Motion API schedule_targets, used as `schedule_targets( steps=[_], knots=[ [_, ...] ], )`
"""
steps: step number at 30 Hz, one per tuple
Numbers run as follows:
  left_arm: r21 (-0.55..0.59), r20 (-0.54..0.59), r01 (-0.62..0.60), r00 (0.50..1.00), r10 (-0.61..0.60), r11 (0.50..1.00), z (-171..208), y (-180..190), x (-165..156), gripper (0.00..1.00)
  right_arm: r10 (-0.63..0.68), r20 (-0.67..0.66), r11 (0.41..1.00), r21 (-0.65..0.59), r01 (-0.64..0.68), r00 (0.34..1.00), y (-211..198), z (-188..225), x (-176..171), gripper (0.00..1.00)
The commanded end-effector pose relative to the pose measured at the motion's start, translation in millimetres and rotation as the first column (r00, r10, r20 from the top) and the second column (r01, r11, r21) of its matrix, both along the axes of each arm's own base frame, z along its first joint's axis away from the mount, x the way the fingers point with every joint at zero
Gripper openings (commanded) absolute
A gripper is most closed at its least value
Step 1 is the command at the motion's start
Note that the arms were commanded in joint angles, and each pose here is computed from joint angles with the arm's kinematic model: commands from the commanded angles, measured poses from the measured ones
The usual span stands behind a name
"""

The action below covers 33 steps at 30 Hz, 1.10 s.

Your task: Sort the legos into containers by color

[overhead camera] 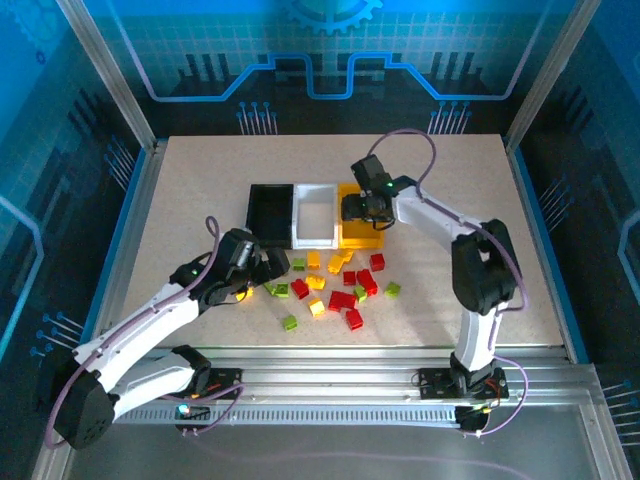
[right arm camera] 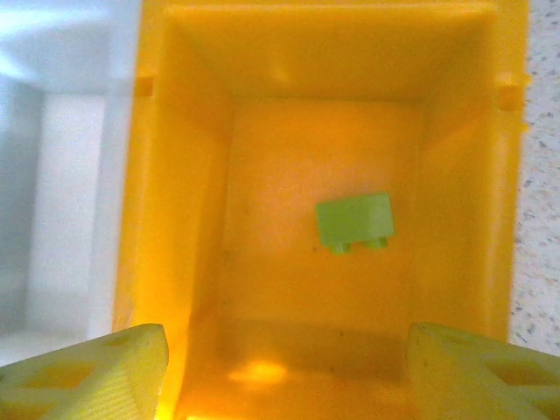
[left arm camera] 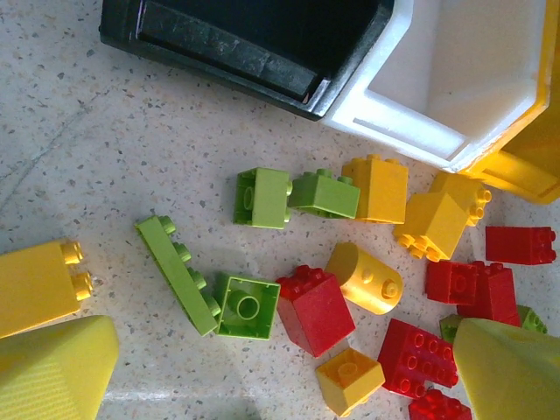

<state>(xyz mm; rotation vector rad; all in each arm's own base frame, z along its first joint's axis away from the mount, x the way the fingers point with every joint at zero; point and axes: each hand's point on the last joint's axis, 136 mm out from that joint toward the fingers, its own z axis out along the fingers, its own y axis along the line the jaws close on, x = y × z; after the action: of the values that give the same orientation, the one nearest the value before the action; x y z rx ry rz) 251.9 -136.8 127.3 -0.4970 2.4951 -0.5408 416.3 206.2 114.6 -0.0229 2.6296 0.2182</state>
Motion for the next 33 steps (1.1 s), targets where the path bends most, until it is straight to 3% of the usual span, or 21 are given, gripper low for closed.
schedule_targets(
  steps=[1,6,10,20,33],
  knots=[
    [0.001,-0.013,0.012,1.000,-0.012,1.000,-1,3,-5,0.99,0.025,0.056,0.999,0.039,-0.027,0.998,-1,35,-31,0.76],
    [-0.002,-0.017,0.001,1.000,-0.001,1.000,-4,4,-4,0.99,0.024,0.034,0.999,0.035,-0.025,0.999,-19,21,-85,0.76],
    [-0.017,-0.037,-0.006,0.999,0.006,1.000,-13,3,-4,0.99,0.011,-0.003,0.999,0.040,-0.011,1.000,-29,-4,-106,0.79],
    [0.009,-0.061,-0.019,0.998,0.019,1.000,-16,9,-8,0.99,-0.011,-0.042,1.000,0.004,0.011,0.999,-32,-46,-97,0.80],
    [0.003,-0.063,-0.032,0.997,0.032,0.999,-18,14,-11,0.99,-0.059,-0.095,0.997,-0.050,0.055,0.994,-41,-79,-95,0.67]
  ],
)
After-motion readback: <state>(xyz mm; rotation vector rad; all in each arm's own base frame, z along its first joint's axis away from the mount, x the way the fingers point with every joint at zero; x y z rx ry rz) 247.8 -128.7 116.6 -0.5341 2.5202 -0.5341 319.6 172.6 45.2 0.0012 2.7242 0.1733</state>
